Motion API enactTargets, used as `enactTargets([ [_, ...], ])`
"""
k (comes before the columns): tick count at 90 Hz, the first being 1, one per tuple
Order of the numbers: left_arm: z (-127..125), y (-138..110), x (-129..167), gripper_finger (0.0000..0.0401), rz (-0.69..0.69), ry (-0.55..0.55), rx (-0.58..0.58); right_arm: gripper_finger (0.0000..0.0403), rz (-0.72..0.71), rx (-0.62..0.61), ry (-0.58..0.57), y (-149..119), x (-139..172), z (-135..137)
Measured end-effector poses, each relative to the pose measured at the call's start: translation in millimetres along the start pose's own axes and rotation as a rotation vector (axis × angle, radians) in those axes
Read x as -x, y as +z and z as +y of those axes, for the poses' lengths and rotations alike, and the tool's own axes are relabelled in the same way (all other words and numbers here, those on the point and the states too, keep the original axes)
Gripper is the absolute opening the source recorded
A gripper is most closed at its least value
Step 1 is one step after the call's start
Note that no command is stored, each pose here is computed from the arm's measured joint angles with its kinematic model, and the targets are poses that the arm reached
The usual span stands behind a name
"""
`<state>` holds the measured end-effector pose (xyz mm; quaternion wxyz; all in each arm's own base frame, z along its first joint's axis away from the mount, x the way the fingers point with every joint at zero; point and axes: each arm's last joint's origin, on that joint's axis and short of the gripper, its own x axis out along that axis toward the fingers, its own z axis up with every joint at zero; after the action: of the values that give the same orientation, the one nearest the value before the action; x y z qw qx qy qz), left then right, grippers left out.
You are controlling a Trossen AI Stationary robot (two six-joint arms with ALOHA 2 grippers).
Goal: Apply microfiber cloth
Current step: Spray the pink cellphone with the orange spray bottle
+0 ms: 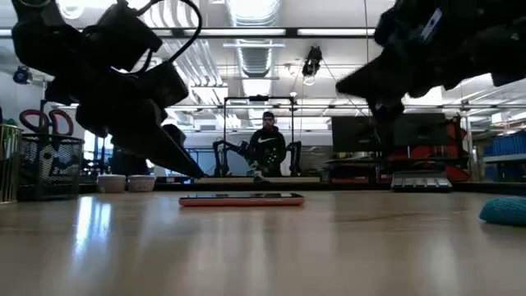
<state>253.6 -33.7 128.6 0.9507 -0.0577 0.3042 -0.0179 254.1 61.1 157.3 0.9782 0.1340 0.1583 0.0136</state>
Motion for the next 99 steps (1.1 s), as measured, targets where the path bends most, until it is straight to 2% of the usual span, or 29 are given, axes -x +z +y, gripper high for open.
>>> enactTargets([
  [13,-0.9,4.8,-6.5,0.0284,0.085,0.018,-0.041,0.0000,0.118,0.034,-0.055,-8.3,-27.3,1.7],
  [23,-0.1,9.4,-6.6,0.0288,0.177,0.089,-0.060,0.0000,0.159,0.078,-0.096,-12.0,-44.5,2.8],
  [30,0.4,17.8,-6.6,0.0290,0.168,0.126,-0.040,0.0000,0.157,0.121,-0.140,-10.3,-54.2,3.8],
  [43,4.8,36.0,-7.2,0.0292,0.164,0.123,-0.023,0.0000,0.207,0.241,-0.215,-8.9,-70.6,5.1],
  [51,13.9,43.5,-6.8,0.0289,0.179,0.151,-0.017,0.0000,0.220,0.284,-0.273,-6.1,-80.0,6.3],
  [59,26.2,49.8,-7.3,0.0280,0.163,0.177,0.007,0.0000,0.256,0.326,-0.282,-7.7,-88.3,7.1],
  [68,41.7,49.5,-7.6,0.0269,0.188,0.156,0.052,0.0000,0.307,0.363,-0.289,-8.1,-96.3,8.5],
  [81,60.7,46.7,-9.7,0.0255,0.195,0.133,0.148,0.0000,0.403,0.476,-0.288,-1.2,-104.8,12.5],
  [88,66.2,39.6,-14.3,0.0251,0.233,0.112,0.209,0.0000,0.455,0.520,-0.287,3.2,-106.6,14.5],
  [99,67.6,33.8,-24.9,0.0245,0.274,0.059,0.223,0.0000,0.496,0.569,-0.274,10.6,-109.6,18.5],
])
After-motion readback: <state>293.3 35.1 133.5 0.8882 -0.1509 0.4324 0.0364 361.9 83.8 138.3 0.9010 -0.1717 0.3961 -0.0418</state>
